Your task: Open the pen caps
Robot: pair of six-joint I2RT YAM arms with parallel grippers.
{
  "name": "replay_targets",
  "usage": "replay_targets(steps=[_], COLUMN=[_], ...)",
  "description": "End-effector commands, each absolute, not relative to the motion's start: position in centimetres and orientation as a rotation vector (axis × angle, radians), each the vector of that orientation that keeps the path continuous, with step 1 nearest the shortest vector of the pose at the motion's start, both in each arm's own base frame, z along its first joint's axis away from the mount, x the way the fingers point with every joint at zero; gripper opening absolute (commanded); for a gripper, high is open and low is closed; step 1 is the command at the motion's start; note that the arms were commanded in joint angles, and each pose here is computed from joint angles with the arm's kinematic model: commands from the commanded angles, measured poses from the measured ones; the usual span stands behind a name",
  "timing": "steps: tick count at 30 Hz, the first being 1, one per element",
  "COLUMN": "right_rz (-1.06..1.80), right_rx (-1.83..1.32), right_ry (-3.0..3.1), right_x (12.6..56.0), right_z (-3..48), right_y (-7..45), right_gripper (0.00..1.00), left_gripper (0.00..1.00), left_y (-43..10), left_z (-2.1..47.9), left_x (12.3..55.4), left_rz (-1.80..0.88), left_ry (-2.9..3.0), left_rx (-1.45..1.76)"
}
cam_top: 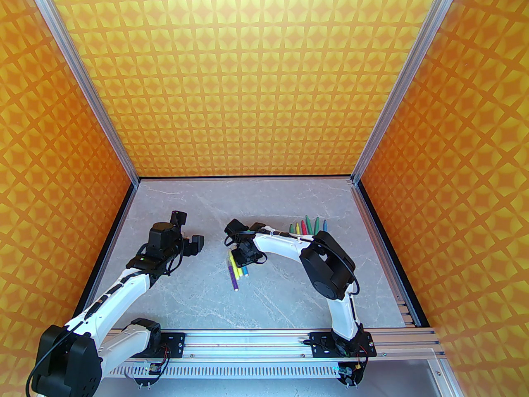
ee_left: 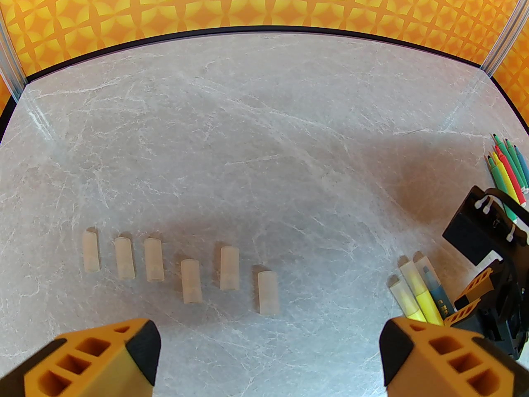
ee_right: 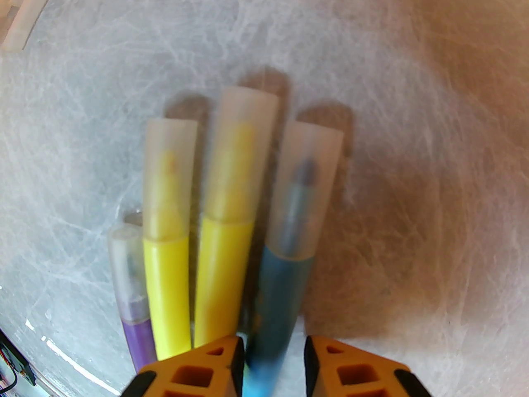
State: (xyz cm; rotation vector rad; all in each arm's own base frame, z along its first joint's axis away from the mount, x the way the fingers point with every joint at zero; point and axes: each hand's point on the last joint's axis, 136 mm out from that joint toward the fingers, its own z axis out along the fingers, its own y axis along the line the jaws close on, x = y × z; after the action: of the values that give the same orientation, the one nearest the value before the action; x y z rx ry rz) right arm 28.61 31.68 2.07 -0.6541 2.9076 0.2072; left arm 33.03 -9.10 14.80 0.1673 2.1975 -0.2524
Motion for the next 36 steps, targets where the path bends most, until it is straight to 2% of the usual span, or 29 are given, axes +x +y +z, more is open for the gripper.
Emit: replay_targets(steps=[1,22,28,36], right_rz=[0.187,0.016,0.009,0.002], right_rx=[-0.655,-0.69,-0.688,-0.68], right_ry=[2.92,2.943,2.924,2.819], right_x=[28.5,29.2,29.5,30.4], right_z=[1.8,0.4,0.7,4.1], right_y=[31.9,30.7,30.7,30.1], right_gripper=[0.3,0.25,0.13,0.04], left_gripper=[0.92,0.93,0.93,0.92], left_y=[-8.9,-8.9,-9.0,-10.4], left_z=[14.9,14.7,14.6,14.3], left_x=[33.1,33.2,33.3,33.6], left_rz=[-0.25,-0.25,-0.251,-0.341], left_ry=[2.185,2.193,2.195,2.21], left_rx=[0.177,0.177,0.178,0.209])
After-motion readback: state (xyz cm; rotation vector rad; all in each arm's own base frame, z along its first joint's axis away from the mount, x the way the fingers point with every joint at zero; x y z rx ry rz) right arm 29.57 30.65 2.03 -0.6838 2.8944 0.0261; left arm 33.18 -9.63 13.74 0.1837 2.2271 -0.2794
